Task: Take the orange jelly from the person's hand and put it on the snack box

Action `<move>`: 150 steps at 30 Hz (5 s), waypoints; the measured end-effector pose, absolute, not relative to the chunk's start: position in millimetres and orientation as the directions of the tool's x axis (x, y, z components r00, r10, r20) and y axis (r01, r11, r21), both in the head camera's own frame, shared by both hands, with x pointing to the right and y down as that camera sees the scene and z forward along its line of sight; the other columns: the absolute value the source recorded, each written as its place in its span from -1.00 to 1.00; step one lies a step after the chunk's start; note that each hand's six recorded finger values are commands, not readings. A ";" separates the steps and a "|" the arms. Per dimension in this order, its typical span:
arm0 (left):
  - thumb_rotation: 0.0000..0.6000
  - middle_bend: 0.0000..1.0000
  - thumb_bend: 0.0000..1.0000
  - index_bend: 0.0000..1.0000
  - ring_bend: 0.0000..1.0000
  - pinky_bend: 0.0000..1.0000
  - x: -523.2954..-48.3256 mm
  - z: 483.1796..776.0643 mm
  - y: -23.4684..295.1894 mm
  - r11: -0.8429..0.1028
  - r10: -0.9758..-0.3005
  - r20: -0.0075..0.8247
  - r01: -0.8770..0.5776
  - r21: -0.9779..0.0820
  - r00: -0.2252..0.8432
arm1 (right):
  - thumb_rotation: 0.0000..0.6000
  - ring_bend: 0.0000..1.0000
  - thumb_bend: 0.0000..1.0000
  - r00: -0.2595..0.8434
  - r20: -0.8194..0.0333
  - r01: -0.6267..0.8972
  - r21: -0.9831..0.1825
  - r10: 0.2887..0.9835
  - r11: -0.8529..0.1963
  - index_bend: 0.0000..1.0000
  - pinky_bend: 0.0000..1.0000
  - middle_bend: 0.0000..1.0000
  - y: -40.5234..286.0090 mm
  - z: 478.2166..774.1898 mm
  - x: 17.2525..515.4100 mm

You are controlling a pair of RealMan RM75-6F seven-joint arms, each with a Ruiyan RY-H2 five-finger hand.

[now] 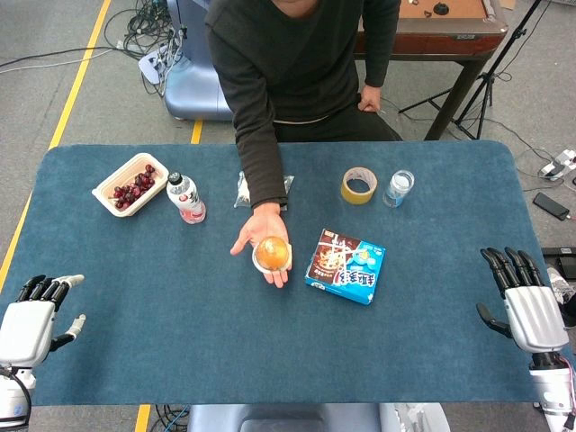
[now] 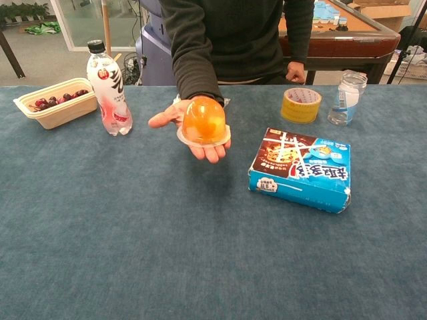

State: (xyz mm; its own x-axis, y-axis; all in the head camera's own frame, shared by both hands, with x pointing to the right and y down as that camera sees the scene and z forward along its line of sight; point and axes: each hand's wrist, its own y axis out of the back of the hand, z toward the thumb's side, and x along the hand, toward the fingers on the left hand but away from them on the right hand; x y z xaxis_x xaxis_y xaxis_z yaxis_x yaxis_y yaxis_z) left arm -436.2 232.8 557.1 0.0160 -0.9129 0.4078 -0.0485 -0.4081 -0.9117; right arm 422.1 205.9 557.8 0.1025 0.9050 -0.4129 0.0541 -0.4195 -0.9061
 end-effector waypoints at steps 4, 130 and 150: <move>1.00 -0.43 -0.40 -0.50 -0.54 -0.74 -434.8 557.4 231.4 -0.407 -0.913 0.407 -0.047 -0.912 0.022 | 1.00 -1.00 -0.48 0.100 -0.414 0.054 -0.906 0.905 -0.420 -1.00 -0.86 -0.81 206.6 557.0 423.1; 1.00 -0.43 -0.40 -0.32 -0.54 -0.74 -458.4 547.3 252.6 -0.411 -0.910 0.413 -0.047 -0.910 -0.033 | 1.00 -0.01 -0.03 0.609 -0.386 0.139 -0.809 0.693 -0.572 0.52 0.58 0.10 49.0 639.4 114.7; 1.00 -0.43 -0.40 -0.32 -0.54 -0.74 -449.3 555.6 253.8 -0.426 -0.904 0.427 -0.059 -0.903 -0.009 | 1.00 -0.01 -0.03 0.466 -0.554 0.021 -0.773 0.690 -0.635 0.52 0.58 0.09 79.9 679.3 219.9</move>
